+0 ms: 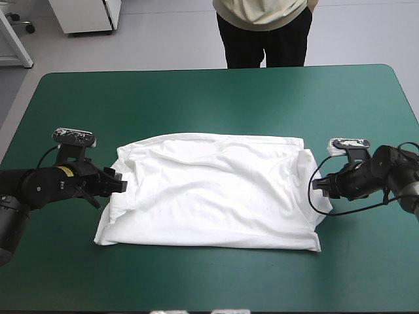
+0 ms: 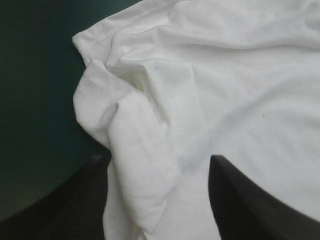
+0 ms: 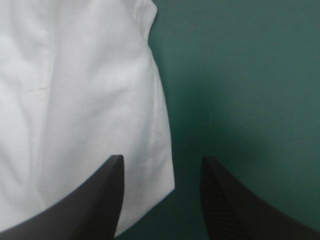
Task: Fold the cloth
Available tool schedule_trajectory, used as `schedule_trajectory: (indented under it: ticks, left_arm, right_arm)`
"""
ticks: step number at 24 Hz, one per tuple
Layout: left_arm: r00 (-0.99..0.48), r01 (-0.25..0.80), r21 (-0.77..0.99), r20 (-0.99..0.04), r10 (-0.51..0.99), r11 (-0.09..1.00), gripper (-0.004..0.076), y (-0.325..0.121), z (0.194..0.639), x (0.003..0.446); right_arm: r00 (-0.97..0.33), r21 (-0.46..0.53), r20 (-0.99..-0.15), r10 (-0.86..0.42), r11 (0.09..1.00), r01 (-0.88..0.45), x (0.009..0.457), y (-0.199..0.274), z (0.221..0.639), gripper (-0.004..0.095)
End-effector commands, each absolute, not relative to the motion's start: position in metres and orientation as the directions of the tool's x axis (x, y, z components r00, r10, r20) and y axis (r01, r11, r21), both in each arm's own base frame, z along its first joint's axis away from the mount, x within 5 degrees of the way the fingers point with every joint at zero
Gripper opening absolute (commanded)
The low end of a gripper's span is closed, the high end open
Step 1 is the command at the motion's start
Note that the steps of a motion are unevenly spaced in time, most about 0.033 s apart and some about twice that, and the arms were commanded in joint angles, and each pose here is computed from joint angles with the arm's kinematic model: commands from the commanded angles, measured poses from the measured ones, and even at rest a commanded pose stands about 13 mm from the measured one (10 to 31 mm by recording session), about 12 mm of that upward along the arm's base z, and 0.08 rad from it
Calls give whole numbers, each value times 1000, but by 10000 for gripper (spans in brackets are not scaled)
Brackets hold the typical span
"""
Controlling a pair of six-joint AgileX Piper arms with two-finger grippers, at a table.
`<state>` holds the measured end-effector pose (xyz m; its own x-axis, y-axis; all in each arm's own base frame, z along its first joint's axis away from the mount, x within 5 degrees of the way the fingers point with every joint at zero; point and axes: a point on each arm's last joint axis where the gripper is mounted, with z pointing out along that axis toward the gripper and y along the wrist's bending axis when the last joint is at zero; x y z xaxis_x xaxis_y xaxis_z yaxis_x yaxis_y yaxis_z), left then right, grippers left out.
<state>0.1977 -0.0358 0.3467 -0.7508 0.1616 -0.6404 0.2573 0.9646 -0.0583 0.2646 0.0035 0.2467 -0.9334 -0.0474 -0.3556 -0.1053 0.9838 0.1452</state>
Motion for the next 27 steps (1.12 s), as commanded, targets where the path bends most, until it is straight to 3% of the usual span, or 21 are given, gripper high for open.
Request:
schedule_trajectory:
  ticks: [1,6,9,11,13,14,27]
  left_arm:
    - [-692,255,-63,-709,137,965,433,-37,363,198]
    - [-685,256,-60,-715,137,965,433,-37,364,199]
    - [-686,255,-61,-715,135,965,433,-37,364,199]
    - [-686,255,-61,-715,135,965,433,-37,364,199]
    - [-695,256,-63,-706,139,964,433,-37,363,198]
    - [-707,259,-66,-692,143,964,433,-37,362,196]
    - [-715,265,-56,-682,157,963,426,-36,361,195]
  right_arm:
    - [-921,150,-387,-44,983,-110,274,2,251,441]
    - [-941,198,-335,-46,973,-118,285,6,229,438]
    - [-956,212,-286,-70,968,-135,289,9,216,373]
    - [-964,218,-252,-85,965,-142,290,11,209,266]
    - [-965,216,-247,-93,965,-148,290,11,208,33]
    - [-961,214,-261,-93,965,-151,290,11,210,-9]
    - [-880,103,-466,-94,982,-160,268,5,268,-9]
